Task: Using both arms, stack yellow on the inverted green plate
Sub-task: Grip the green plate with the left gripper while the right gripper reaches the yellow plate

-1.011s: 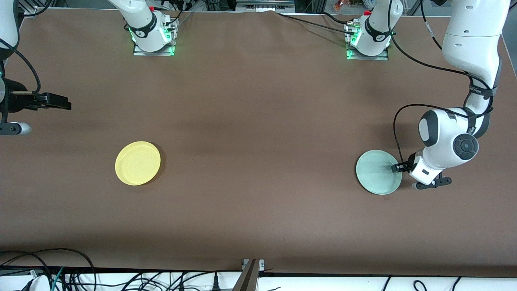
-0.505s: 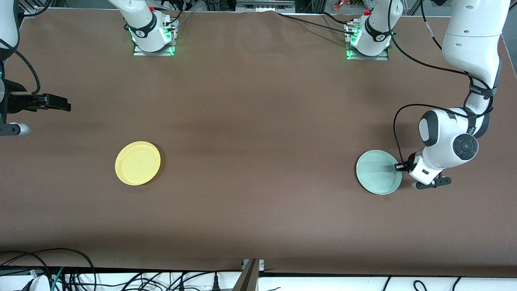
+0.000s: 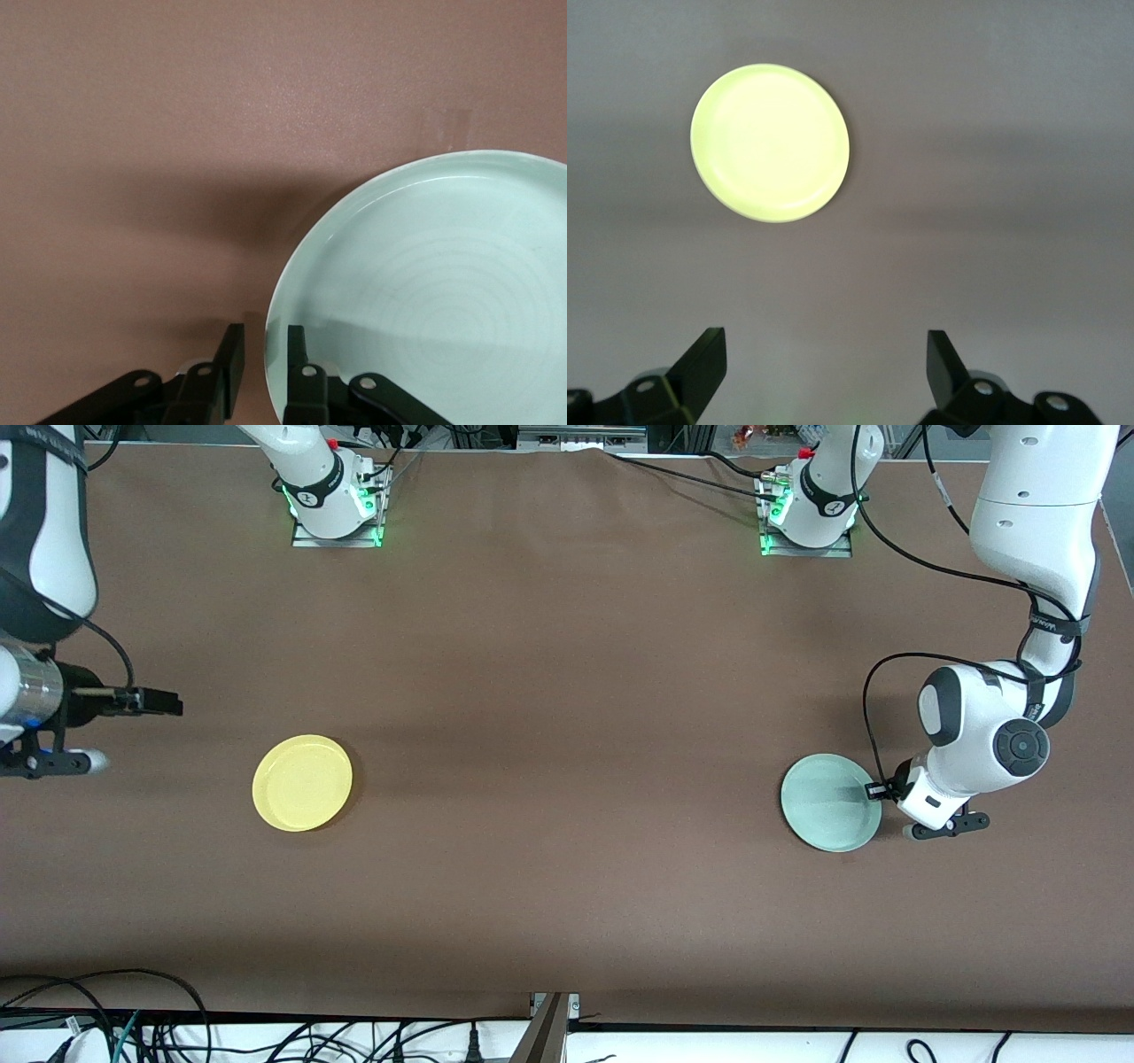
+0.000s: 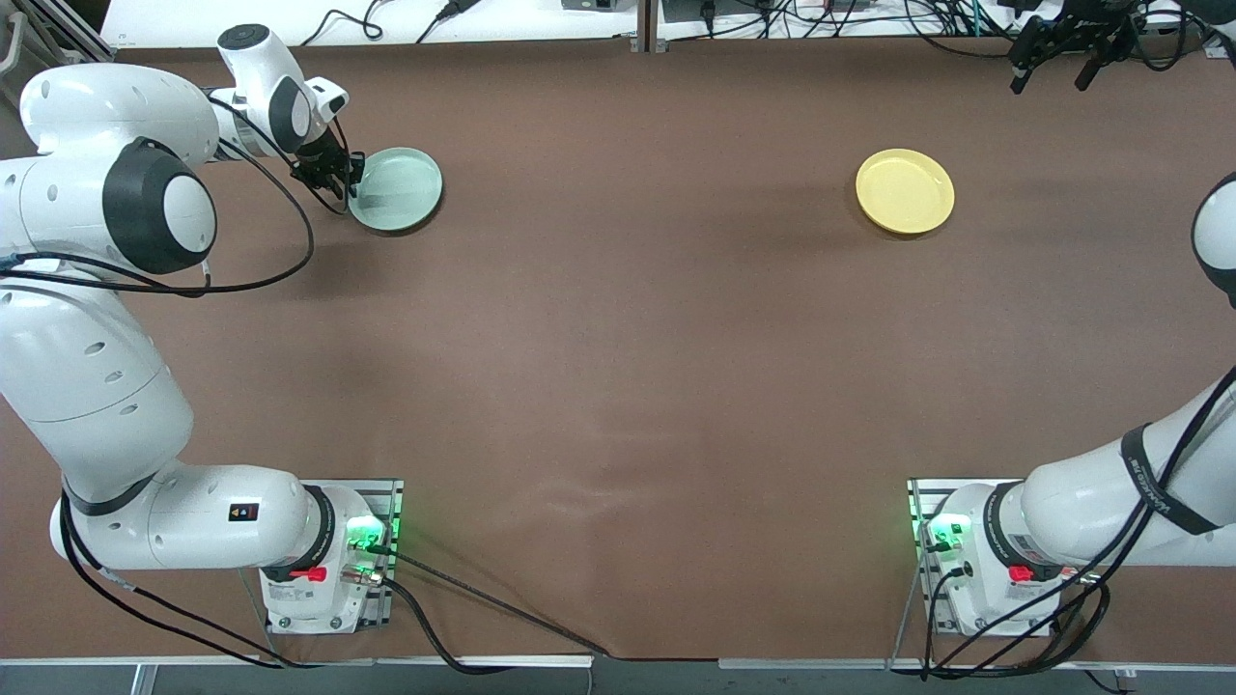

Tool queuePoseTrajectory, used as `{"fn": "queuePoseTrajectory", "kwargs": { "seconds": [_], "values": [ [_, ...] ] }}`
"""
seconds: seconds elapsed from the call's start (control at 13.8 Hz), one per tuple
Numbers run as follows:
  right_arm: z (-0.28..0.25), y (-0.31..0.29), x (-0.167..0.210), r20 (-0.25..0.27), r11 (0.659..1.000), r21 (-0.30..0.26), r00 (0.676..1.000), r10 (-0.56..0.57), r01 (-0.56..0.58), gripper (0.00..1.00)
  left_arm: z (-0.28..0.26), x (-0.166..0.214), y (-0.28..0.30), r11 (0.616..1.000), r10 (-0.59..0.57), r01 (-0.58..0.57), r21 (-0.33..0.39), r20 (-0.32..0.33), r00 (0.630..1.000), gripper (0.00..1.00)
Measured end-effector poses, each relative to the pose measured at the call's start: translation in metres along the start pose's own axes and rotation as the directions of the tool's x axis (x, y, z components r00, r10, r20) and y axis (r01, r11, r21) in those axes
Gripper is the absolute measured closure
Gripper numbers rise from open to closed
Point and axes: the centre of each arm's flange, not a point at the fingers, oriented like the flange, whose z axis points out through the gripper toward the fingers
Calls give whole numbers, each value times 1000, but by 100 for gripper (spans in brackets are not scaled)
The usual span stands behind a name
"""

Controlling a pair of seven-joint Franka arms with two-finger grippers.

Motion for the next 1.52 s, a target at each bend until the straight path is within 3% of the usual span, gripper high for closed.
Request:
{"fn": "queuePoseTrajectory", "kwargs": {
  "seconds": [0.36, 0.94, 1.08, 1.52],
  "values": [
    [73, -1, 32, -23, 1000, -3, 1000, -4, 4, 0, 0, 0, 0, 1000, 3, -3, 0, 2, 1000, 74],
    [173, 2, 35, -128, 995, 81, 990, 62, -52, 0, 0, -1, 1, 1000, 6, -6, 0, 4, 1000, 75],
    [195, 5, 36, -134, 990, 117, 986, 99, -83, 0, 1, -1, 1, 1000, 6, -6, 0, 4, 1000, 75],
    [234, 13, 47, -161, 982, 142, 976, 147, -125, 0, 2, -1, 2, 1000, 10, -10, 0, 9, 1000, 74]
  ]
}}
